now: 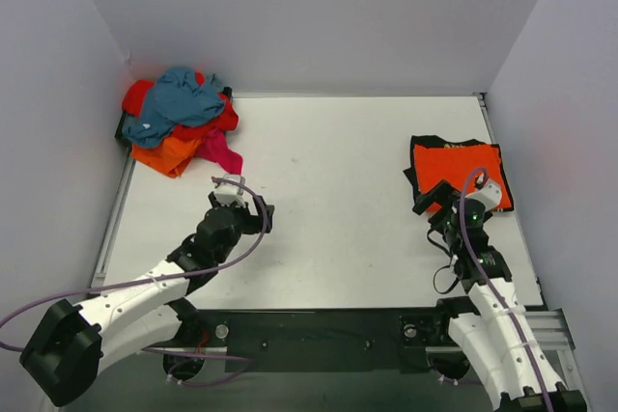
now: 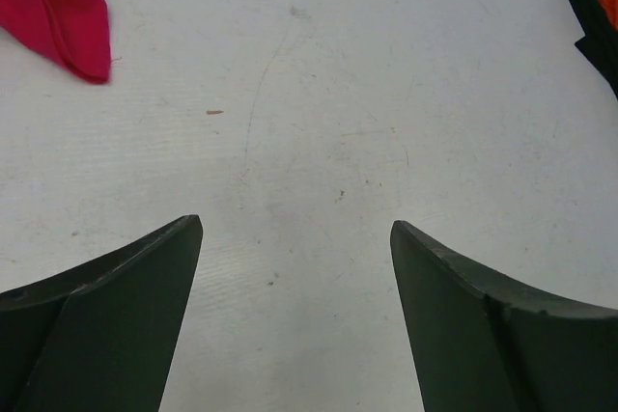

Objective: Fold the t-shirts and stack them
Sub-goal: Grab crumpled tshirt from bin with the left arm

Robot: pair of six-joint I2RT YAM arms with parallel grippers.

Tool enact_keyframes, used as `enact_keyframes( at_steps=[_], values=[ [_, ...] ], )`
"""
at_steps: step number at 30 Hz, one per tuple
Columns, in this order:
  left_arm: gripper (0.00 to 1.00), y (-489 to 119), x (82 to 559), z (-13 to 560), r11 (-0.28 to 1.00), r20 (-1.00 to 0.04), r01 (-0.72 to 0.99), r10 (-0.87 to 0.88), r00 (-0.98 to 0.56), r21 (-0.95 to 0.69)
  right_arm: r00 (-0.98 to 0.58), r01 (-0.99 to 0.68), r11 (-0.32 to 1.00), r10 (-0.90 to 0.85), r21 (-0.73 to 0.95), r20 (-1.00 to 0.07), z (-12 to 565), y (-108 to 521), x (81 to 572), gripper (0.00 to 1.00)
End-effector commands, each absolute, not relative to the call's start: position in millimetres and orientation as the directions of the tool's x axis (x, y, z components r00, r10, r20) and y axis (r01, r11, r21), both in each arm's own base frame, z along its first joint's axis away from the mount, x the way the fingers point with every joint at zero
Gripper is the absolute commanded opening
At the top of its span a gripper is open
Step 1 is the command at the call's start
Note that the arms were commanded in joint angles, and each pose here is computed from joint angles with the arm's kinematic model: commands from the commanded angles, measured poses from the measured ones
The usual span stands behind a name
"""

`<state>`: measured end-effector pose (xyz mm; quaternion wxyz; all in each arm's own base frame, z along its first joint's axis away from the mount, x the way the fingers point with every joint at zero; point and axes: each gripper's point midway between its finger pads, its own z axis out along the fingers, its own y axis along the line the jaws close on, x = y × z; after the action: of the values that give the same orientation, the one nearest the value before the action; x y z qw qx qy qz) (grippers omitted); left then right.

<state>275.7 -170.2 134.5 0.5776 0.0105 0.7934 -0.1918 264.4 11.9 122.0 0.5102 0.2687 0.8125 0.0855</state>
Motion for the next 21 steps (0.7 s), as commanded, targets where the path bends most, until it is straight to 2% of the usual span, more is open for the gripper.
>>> enact_keyframes(
  at_steps=[1, 9, 16, 21],
  values=[
    [0.90, -166, 287, 141, 0.938, -0.920, 0.178, -0.232, -0.316, -0.298, -0.342, 0.422, 0.816, 0.548, 0.396, -0.764, 126, 3, 246, 1.00],
    [0.93, -116, 332, 174, 0.931, -0.864, -0.141, -0.365, -0.348, -0.337, -0.308, 0.354, 0.820, 0.557, 0.450, -0.771, 115, 12, 239, 0.98],
    [0.92, -43, 384, 218, 0.842, -0.838, -0.345, -0.502, -0.215, -0.416, -0.383, 0.351, 0.835, 0.540, 0.423, -0.749, 95, 25, 239, 0.95],
    [0.88, 13, 412, 241, 0.768, -0.833, -0.464, -0.543, -0.104, -0.442, -0.398, 0.346, 0.840, 0.535, 0.418, -0.745, 89, 28, 239, 0.94]
  ],
)
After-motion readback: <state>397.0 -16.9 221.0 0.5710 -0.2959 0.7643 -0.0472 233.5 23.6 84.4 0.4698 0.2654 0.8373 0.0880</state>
